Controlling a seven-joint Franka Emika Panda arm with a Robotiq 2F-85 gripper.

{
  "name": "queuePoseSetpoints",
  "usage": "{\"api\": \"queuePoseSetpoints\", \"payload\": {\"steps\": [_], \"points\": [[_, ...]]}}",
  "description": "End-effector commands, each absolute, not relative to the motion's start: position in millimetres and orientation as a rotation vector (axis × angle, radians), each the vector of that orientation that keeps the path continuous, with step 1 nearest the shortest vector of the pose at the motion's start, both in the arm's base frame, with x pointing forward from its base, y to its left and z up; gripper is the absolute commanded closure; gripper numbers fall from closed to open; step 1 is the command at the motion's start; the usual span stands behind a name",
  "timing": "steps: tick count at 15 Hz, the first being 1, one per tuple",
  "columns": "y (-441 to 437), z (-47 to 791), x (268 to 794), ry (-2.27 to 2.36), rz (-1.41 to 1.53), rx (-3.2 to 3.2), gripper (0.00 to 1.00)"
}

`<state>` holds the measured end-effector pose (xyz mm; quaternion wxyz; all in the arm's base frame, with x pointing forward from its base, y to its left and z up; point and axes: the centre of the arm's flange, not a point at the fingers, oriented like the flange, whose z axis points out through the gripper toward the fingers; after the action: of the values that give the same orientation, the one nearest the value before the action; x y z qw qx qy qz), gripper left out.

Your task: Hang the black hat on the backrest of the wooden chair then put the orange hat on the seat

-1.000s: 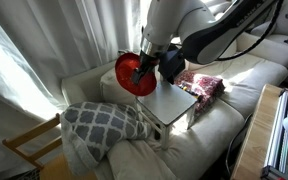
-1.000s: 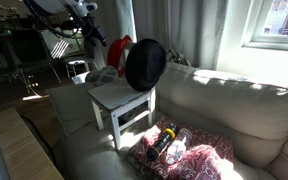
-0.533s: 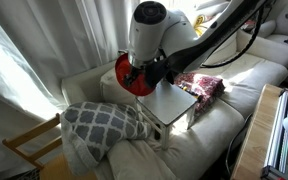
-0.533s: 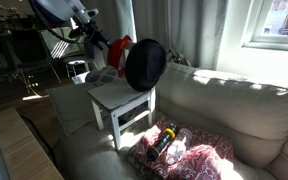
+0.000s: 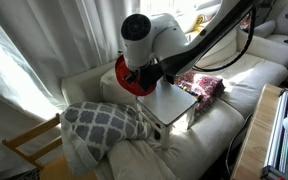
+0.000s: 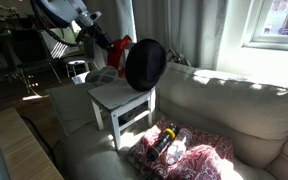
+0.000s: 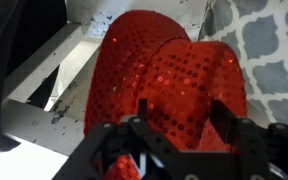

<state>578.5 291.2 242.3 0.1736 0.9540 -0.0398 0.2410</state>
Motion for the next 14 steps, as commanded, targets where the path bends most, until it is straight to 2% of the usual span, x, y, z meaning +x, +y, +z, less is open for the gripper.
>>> {"api": "queuePoseSetpoints", "payload": {"steps": [1, 4, 6, 14], "points": [[299, 224, 586, -0.179, 0.705, 2.643, 0.56], [298, 219, 588, -0.213, 0.700, 2.618, 0.84], [296, 223, 588, -0.242, 0.691, 2.611, 0.98], [289, 293, 568, -0.305, 0.687, 2.706, 0.99]]}}
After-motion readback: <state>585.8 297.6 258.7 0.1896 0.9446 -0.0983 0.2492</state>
